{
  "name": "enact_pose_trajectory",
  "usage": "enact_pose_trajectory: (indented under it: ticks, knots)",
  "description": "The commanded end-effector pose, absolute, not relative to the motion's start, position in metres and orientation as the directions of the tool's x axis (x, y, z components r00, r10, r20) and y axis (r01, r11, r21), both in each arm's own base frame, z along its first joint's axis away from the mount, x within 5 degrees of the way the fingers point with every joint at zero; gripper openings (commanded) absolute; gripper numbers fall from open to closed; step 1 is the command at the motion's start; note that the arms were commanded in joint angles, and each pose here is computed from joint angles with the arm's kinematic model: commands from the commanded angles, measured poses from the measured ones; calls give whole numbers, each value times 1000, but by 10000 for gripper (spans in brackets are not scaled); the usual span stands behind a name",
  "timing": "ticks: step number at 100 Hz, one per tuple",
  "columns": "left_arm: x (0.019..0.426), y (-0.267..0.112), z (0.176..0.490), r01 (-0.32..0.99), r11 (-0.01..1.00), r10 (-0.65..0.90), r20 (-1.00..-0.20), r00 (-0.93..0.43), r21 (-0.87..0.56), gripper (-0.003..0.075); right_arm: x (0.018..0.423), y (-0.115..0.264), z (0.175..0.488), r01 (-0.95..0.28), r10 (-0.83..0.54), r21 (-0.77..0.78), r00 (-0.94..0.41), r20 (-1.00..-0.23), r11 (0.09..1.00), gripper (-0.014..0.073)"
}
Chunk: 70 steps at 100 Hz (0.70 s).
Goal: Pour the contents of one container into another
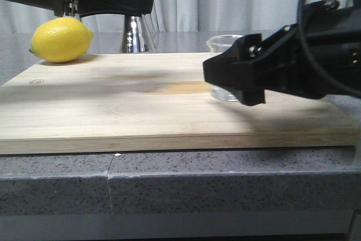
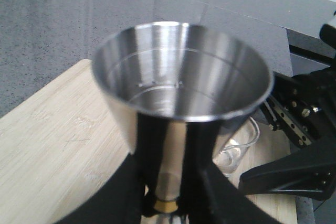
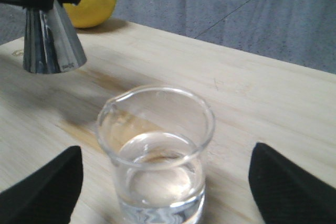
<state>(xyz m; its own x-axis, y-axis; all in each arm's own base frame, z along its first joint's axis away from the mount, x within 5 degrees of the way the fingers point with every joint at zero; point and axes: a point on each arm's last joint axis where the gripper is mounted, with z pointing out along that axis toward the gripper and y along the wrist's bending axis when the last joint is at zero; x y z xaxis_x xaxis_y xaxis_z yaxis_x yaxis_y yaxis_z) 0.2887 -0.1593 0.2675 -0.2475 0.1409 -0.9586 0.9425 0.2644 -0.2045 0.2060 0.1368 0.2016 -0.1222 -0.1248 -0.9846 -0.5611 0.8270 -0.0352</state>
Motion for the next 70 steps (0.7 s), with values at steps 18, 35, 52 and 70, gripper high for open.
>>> enact_pose_trajectory:
  ticks: [18, 35, 52, 70]
  knots:
    - [282, -162, 297, 958, 221, 42, -979, -199, -185, -20, 221, 149, 219, -573, -61, -47, -4, -998, 818, 582]
    - [282, -162, 297, 958, 221, 42, -979, -199, -185, -20, 223, 151, 215, -580, -71, -53, -9, -997, 813, 579]
    - [282, -162, 297, 958, 221, 42, -979, -199, -185, -20, 222, 151, 215, -582, -73, -54, -8, -997, 811, 478]
    - [282, -162, 297, 958, 221, 42, -979, -199, -185, -20, 222, 151, 215, -585, -75, -57, -6, -997, 809, 302]
